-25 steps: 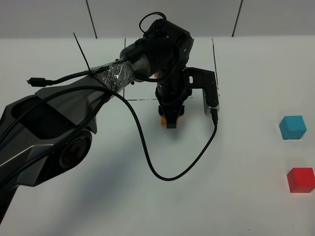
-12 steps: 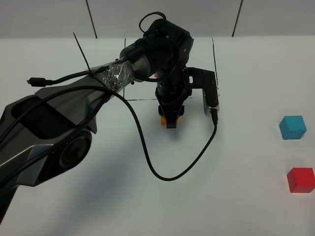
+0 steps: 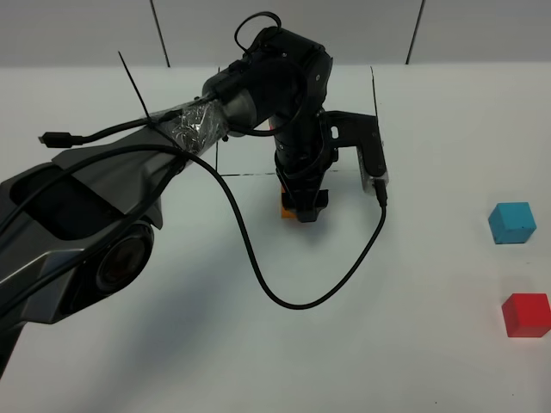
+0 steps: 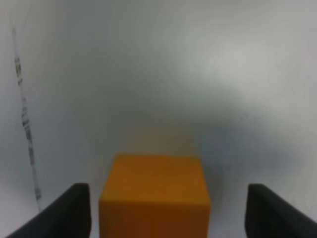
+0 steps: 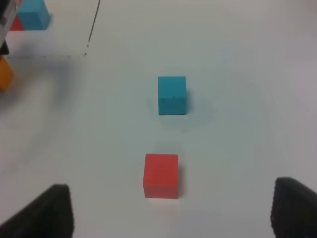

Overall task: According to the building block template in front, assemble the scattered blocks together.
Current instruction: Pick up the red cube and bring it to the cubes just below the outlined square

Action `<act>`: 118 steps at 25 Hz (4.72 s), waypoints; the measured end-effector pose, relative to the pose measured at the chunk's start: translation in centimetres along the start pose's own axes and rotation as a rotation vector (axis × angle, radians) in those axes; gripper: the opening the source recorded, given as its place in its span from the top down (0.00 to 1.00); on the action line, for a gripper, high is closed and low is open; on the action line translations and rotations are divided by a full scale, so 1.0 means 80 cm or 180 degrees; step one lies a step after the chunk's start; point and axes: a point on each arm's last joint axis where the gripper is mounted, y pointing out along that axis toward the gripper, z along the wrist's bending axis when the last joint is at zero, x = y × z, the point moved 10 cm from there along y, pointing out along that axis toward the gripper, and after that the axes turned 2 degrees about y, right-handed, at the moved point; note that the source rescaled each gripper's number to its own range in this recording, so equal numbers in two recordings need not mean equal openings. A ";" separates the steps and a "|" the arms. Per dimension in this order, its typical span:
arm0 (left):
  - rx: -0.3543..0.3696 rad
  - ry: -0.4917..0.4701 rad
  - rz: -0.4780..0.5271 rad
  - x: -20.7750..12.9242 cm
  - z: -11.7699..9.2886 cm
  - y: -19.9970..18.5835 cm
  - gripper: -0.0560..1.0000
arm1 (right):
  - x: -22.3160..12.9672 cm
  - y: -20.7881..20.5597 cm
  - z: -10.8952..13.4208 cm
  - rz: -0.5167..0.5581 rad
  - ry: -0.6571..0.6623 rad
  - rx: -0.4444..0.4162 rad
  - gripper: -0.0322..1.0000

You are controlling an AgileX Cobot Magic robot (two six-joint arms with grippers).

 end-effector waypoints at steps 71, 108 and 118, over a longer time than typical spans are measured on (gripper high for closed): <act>0.2310 -0.3284 -0.2216 -0.366 -0.390 -0.276 0.09 | 0.000 0.000 0.000 0.0000 0.0000 0.0000 0.35; 0.2693 -0.3840 -0.1977 -0.390 -0.396 -0.266 0.69 | 0.000 0.000 0.000 0.0000 0.0000 0.0000 0.35; 0.2730 -0.3902 -0.1955 -0.392 -0.396 -0.266 0.70 | 0.000 0.000 0.000 0.0000 0.0001 0.0002 0.35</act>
